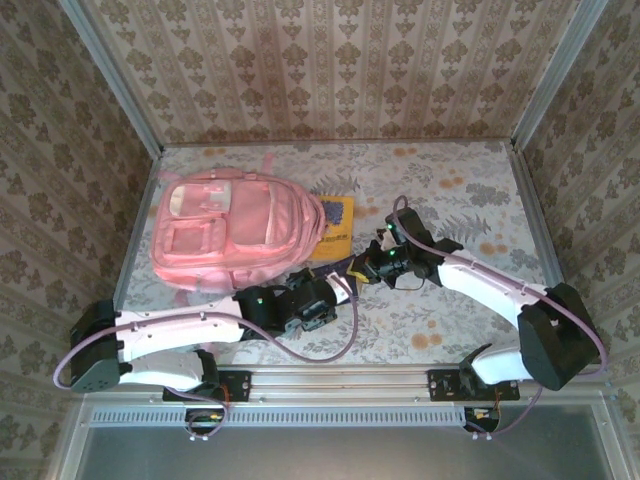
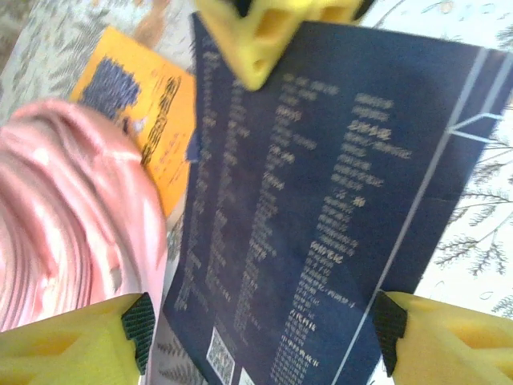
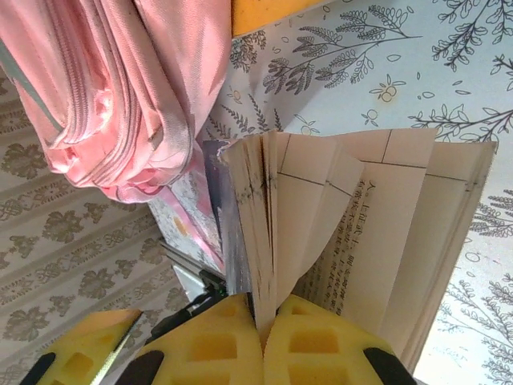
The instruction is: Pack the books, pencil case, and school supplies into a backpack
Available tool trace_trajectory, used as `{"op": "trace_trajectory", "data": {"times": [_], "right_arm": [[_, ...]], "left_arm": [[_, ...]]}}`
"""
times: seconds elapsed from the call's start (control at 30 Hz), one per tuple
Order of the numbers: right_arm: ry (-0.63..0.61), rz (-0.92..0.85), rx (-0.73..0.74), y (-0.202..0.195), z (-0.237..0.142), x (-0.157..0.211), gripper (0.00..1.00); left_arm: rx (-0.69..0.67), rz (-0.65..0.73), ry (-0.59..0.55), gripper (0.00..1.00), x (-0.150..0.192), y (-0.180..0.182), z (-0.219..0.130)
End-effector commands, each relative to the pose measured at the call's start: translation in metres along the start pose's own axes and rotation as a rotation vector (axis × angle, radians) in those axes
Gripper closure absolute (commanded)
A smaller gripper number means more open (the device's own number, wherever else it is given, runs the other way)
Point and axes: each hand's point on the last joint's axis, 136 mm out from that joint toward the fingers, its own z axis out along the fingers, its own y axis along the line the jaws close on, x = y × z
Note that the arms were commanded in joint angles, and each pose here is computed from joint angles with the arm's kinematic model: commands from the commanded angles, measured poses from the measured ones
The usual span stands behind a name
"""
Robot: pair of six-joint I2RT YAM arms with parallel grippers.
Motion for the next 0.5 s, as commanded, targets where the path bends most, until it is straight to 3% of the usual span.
{"op": "trace_trajectory", "data": {"times": [0.0, 0.13, 0.27, 0.47], "right_arm": [[0.010, 0.036, -0.055, 0.012, -0.011, 0.004, 1.00], [-0.014, 0.059, -0.074, 0.015, -0.019, -0.001, 1.00], [-0.038, 0.071, -0.097, 0.024, -0.028, -0.004, 1.00], [-0.067, 0.091, -0.141, 0.038, -0.040, -0.004, 1.00]], "left_arm": [[0.145, 0.150, -0.115, 0.25, -0.014, -0.022, -0.014], [0.222, 0.179, -0.206, 0.27, -0.018, -0.028, -0.039], [0.179, 0.191, -0.280, 0.25, -0.023, -0.012, -0.061], [0.095, 0.317, -0.249, 0.23, -0.020, 0.004, -0.064]]}}
